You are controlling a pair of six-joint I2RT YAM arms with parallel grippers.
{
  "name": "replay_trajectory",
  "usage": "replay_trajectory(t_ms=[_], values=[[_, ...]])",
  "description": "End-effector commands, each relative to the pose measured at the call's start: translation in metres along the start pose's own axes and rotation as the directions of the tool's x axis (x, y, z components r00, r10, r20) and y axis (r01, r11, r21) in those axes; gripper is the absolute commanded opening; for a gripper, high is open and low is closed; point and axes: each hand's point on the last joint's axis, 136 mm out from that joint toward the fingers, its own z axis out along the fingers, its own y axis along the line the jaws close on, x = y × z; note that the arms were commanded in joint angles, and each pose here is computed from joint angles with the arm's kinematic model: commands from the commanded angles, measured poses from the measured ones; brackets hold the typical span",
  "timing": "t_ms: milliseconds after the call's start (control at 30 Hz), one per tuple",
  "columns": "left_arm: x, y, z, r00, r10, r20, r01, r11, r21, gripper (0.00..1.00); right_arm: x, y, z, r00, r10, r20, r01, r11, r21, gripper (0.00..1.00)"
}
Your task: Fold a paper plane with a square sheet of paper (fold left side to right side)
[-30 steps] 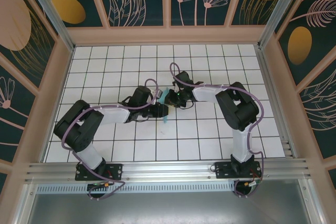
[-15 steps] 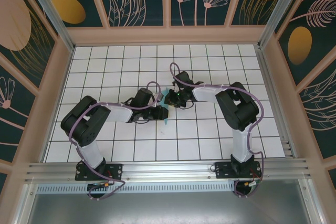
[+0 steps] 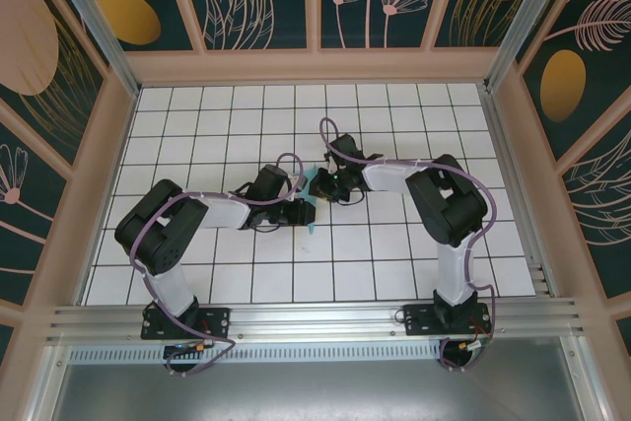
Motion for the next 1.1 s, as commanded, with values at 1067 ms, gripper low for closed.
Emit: replay_trajectory(t_ms=[1067], values=[[0.037, 0.062, 0.009, 0.993, -0.052, -0.102, 0.027, 0.971, -0.237, 0.12, -0.038, 0.002, 0.010, 0.980, -0.192, 0.060, 0.189, 0.981, 0.049, 0.09]])
